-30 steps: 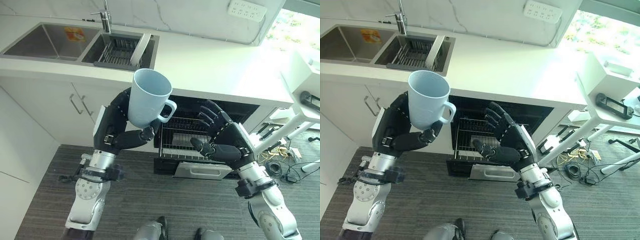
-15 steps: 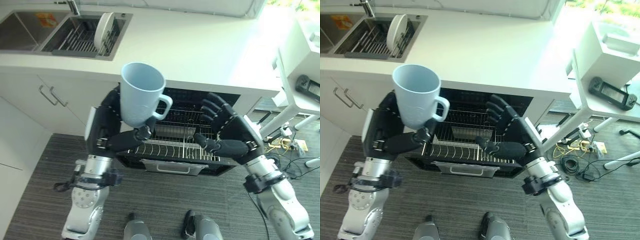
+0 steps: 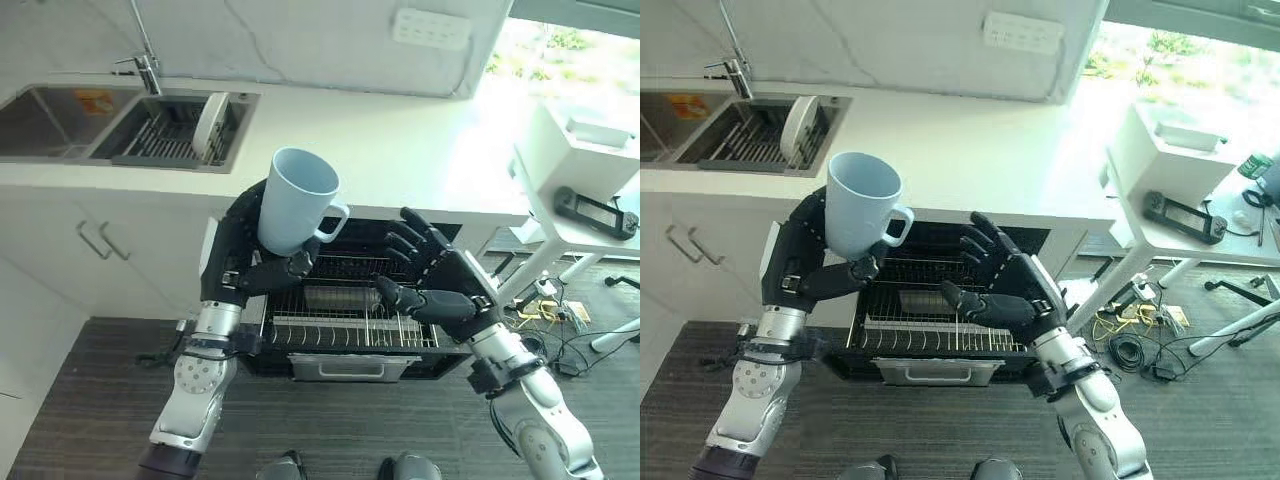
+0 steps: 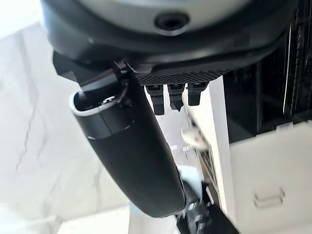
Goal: Place the dishes in the dishwasher.
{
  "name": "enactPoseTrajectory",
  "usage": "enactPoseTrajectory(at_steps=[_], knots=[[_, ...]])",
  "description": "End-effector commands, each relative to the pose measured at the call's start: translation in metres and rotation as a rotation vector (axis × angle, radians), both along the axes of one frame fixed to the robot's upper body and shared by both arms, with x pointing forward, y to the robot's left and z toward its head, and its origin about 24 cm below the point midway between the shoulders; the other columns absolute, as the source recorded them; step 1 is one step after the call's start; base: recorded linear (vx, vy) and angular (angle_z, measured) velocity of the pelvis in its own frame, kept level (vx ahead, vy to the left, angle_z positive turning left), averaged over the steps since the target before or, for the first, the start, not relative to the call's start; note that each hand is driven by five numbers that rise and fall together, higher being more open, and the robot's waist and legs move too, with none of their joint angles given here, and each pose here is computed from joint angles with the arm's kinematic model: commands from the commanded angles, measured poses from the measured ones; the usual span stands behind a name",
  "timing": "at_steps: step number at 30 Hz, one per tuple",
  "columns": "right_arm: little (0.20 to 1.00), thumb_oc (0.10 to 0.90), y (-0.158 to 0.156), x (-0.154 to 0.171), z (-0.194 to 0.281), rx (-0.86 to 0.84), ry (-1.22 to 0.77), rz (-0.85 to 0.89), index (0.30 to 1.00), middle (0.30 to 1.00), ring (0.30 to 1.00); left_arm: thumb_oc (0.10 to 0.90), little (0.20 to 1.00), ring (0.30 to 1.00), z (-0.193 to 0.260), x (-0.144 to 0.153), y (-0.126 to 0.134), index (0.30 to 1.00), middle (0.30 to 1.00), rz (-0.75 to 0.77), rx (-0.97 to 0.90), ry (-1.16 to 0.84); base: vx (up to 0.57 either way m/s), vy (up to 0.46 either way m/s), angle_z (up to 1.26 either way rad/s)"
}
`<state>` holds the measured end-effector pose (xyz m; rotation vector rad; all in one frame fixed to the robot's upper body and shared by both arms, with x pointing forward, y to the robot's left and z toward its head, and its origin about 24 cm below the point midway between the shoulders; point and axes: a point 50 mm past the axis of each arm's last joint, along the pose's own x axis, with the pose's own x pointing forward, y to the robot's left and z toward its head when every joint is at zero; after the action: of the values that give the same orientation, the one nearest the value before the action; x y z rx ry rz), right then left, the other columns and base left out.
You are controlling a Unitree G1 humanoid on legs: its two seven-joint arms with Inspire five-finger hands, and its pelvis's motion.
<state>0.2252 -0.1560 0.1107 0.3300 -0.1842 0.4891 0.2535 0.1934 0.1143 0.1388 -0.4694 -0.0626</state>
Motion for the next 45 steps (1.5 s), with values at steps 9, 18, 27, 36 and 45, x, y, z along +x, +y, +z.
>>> enactPoseTrajectory(at_steps=[9,18,27,36,45], knots=[[0.9,0.8,0.003,0.014,0.046,0.149,-0.224,0.056,0.9,0.9,0.9,0.4,0.3,0.3,0.046,-0.004,-0.028,0.3,0.3,-0.137,0.118,-0.315,0.04,-0.023,-0.04],[0.9,0.8,0.008,0.018,0.051,0.188,-0.224,0.019,0.9,0.9,0.9,0.4,0.3,0.3,0.044,-0.008,-0.036,0.3,0.3,-0.104,0.123,-0.373,0.01,-0.006,0.0],[0.9,0.8,0.018,0.019,0.052,0.297,-0.184,0.077,0.9,0.9,0.9,0.4,0.3,0.3,0.045,-0.013,-0.042,0.3,0.3,-0.027,0.13,-0.471,0.0,-0.006,0.02],[0.9,0.8,0.027,0.019,0.056,0.351,-0.187,0.111,0.9,0.9,0.9,0.4,0.3,0.3,0.038,-0.012,-0.057,0.3,0.3,-0.086,0.156,-0.453,0.0,-0.003,0.03],[0.9,0.8,0.033,0.019,0.067,0.378,-0.228,0.12,0.9,0.9,0.9,0.4,0.3,0.3,0.033,-0.012,-0.067,0.3,0.3,-0.143,0.152,-0.418,0.0,0.0,0.0]])
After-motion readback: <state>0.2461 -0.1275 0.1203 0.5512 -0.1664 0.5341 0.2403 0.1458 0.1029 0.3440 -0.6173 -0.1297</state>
